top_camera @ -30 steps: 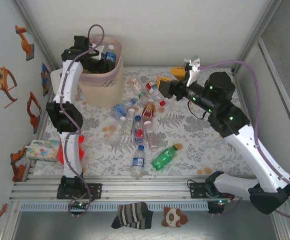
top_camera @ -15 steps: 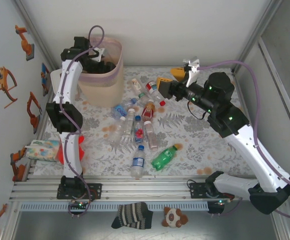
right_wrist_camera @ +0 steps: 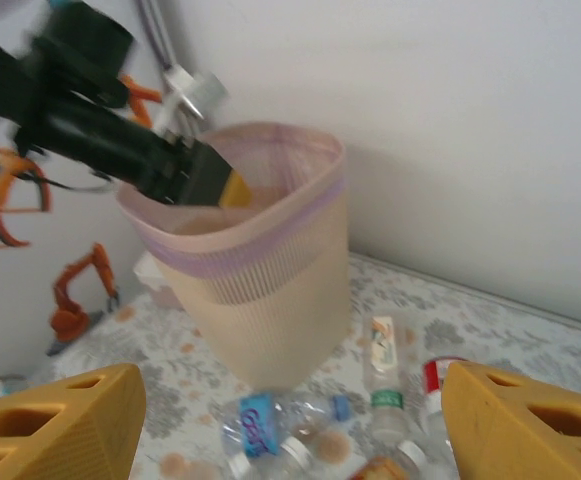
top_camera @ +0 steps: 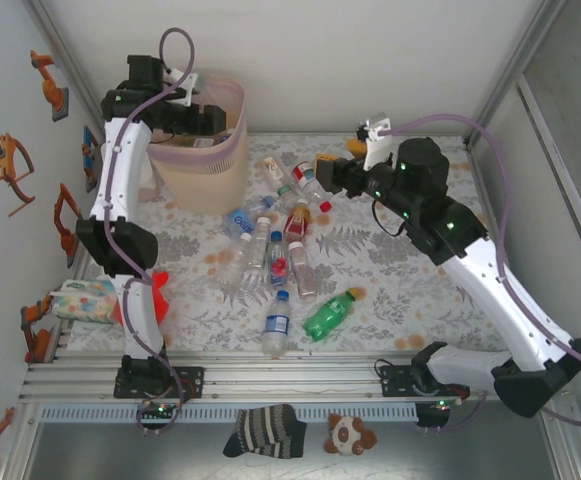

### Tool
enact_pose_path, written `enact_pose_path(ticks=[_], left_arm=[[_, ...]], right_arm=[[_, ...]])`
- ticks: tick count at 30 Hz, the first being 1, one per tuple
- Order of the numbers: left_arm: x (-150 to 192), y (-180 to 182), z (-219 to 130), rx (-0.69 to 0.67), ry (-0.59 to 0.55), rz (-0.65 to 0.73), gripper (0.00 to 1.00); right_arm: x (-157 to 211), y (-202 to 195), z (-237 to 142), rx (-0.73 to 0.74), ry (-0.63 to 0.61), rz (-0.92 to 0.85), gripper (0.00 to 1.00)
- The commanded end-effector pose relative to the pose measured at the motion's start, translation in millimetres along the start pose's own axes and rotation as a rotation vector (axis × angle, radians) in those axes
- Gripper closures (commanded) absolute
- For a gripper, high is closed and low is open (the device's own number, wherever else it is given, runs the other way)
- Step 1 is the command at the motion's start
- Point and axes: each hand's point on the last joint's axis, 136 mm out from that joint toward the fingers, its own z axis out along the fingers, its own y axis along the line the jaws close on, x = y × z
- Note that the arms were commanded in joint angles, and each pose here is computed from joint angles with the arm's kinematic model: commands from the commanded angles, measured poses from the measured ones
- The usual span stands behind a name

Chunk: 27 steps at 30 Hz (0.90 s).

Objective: Put the plastic bottles in the bin

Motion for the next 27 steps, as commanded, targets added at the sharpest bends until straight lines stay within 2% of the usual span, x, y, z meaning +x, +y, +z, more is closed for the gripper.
enact_pose_path(ticks=[1,8,17,27], left_arm=[[-13,-19,-30,0.003,-0.074,0.024,0.26],[-11,-35,-56,0.003,-0.161,0.027,0.25],[7,-48,-79,0.029,-0.281,0.005,0.23],[24,-52,-88,0.028,-0.298,-0.004,0.23]], right_arm=[[13,-20,14,0.093,0.081,-0.065,0.24],[61,-54,63,0.134,0.246,-0.081,0.24],[145,-111,112,0.175,0.46,-0.046,0.3],[226,-152,154,0.233,0.627,-0.055,0.35]])
